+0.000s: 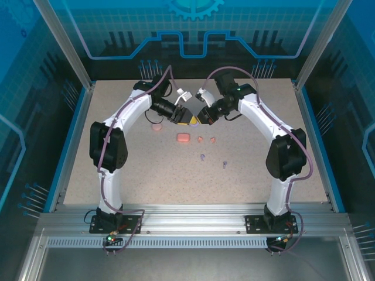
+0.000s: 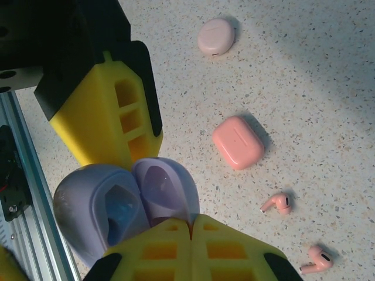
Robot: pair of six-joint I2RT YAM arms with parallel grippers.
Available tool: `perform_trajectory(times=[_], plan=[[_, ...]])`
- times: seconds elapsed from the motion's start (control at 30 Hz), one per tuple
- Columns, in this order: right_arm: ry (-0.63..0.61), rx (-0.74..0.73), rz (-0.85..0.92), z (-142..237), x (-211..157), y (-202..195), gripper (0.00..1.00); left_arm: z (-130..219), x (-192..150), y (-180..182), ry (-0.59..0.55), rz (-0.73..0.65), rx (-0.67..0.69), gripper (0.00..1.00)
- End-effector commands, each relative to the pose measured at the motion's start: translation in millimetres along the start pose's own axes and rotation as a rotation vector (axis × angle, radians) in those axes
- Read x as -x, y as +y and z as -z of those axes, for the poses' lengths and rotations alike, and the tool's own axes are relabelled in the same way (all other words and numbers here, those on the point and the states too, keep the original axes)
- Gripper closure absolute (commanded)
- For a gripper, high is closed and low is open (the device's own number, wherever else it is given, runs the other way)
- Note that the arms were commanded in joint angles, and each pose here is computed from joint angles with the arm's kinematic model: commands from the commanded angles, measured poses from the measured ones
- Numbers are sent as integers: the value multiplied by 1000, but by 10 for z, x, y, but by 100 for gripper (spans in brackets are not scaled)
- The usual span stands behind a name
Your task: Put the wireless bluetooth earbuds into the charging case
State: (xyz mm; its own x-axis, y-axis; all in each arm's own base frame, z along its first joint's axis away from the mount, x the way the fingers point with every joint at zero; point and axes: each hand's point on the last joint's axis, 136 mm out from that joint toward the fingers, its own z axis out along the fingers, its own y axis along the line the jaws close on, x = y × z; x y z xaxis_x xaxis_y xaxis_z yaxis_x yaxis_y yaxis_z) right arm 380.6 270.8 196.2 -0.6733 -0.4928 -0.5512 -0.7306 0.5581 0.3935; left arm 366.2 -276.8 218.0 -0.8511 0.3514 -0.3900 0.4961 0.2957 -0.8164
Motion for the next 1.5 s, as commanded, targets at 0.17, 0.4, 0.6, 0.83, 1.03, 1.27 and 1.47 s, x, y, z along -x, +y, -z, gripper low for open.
perform_trajectory(times=[0.17, 0.4, 0.6, 0.83, 1.03, 1.27, 1.47], plan=[[1, 5, 25, -13, 56, 53, 100, -16, 20, -66, 10, -12, -47, 59], [-8, 11, 28, 11, 75, 84, 100, -51, 19, 0, 13, -4, -45, 65], [-8, 8, 29, 16, 76, 93, 100, -60, 23, 16, 12, -3, -47, 76], [-35, -33, -4, 83, 151, 23, 100, -58, 16, 9, 10, -5, -55, 99], [-162, -10, -104, 504, 307, 22, 73, 38, 16, -10, -40, -40, -25, 100], [-249, -40, -291, 947, 101, 15, 50, 302, 8, -56, -194, -103, 49, 100], [-174, -221, -543, 808, -506, -185, 48, 518, 11, -205, -390, -220, 185, 100]])
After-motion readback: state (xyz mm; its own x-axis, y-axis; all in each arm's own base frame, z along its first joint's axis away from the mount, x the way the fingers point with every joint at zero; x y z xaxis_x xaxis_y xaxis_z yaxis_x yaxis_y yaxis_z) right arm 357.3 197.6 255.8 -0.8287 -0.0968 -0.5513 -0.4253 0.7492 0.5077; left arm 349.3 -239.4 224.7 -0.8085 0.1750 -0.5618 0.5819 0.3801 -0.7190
